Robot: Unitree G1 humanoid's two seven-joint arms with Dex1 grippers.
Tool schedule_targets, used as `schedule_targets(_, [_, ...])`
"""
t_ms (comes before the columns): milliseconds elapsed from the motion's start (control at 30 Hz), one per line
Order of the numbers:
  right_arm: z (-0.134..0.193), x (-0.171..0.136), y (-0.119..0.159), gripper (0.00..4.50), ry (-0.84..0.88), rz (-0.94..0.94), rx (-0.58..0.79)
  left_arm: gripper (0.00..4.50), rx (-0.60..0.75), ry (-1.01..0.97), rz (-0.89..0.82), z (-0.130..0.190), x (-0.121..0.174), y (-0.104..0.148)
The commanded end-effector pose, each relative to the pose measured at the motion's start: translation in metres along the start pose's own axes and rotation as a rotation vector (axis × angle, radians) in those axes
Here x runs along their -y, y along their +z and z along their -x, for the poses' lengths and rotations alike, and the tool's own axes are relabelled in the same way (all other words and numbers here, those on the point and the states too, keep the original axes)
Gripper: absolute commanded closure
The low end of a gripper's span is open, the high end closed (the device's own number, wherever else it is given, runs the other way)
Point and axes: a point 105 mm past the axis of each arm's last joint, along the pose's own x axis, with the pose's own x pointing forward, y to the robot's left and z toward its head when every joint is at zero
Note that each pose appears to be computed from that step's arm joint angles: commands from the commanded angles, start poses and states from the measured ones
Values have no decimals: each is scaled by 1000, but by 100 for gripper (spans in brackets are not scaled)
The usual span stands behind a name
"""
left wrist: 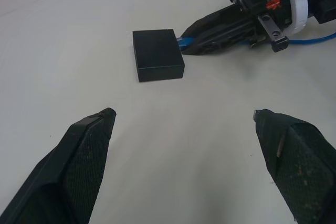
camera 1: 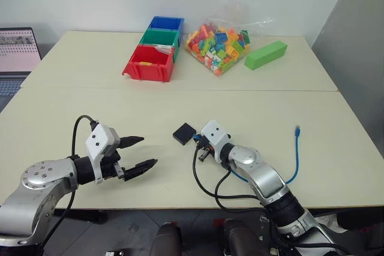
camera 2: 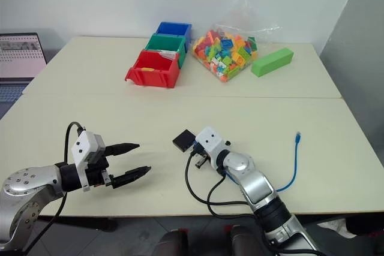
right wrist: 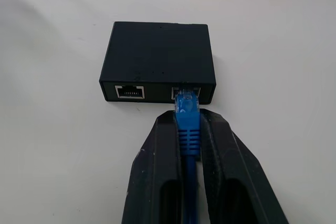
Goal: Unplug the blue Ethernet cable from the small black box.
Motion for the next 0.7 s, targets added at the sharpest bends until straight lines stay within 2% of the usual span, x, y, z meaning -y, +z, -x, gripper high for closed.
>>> schedule_targets(33, [8, 10, 17, 429, 14, 135, 66, 0, 26, 2, -8, -5, -4, 3])
schedule_targets(100, [12, 9, 28, 429, 47, 231, 119, 0, 44, -5, 31, -8, -6, 5])
schedule_targets(200, [25, 3, 58, 429, 123, 433, 283, 0, 80, -102, 200, -13, 3, 6])
schedule_targets(300, [38, -1, 71, 429, 210, 563, 367, 0, 95, -172, 297, -17, 9, 10])
schedule_targets(500, [54, -5, 81, 429, 318, 797, 446, 0, 94, -293, 368, -21, 17, 23])
schedule_targets(567, [58, -8, 82, 429, 359, 878, 451, 0, 43, -356, 367, -23, 25, 23])
schedule_targets(700, [60, -9, 83, 429, 389, 939, 456, 0, 28, -415, 369, -24, 32, 26])
